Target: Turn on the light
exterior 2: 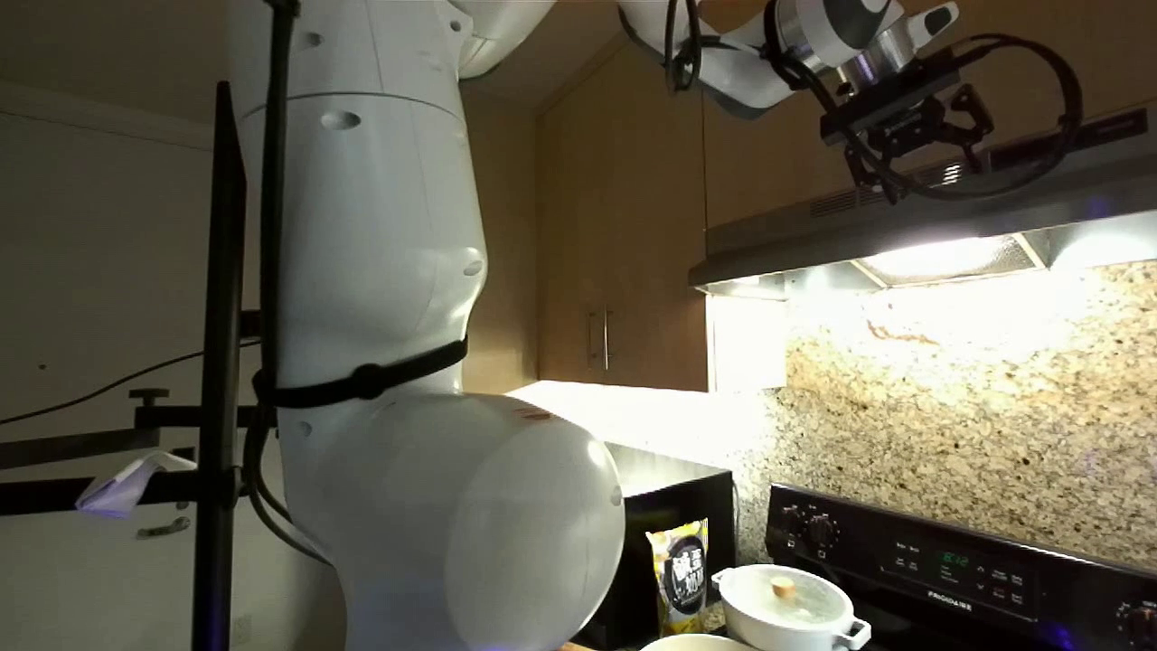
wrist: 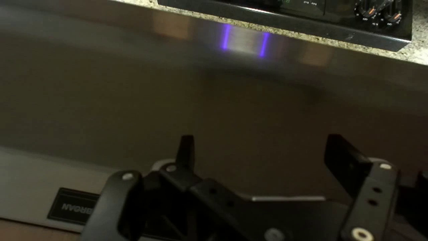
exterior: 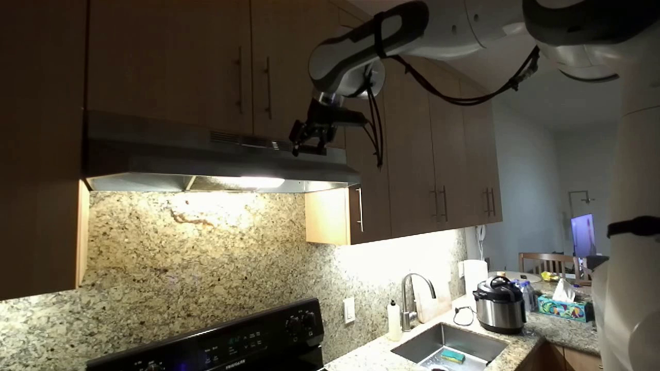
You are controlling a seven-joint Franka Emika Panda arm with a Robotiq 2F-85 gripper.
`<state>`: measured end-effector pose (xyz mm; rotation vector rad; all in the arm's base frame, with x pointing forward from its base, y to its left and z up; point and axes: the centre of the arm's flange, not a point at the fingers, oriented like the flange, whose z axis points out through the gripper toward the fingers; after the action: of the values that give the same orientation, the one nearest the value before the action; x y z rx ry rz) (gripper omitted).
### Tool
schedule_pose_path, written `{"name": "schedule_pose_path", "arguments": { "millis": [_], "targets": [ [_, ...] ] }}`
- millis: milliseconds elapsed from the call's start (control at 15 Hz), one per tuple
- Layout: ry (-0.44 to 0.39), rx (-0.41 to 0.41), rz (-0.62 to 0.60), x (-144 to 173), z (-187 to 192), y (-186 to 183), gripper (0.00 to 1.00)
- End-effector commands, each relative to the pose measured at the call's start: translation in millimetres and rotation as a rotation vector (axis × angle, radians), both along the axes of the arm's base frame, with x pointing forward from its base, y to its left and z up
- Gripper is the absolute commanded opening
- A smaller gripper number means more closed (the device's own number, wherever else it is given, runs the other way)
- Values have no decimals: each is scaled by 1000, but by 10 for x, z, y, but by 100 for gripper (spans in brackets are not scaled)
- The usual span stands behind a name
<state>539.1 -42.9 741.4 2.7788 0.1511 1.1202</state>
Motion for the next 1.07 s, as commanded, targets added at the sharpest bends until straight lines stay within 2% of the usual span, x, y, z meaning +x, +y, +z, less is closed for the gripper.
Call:
{"name": "schedule_pose_path", "arguments": {
  "millis": [0, 267, 733, 1000],
  "targets": [
    [18, 7, 6, -371, -57, -109, 100],
    [32, 30, -4, -640, -104, -194, 100],
    [172, 138, -34, -1005, -619, -295, 100],
    [267, 147, -55, -1150, -922, -339, 100]
  ]
}}
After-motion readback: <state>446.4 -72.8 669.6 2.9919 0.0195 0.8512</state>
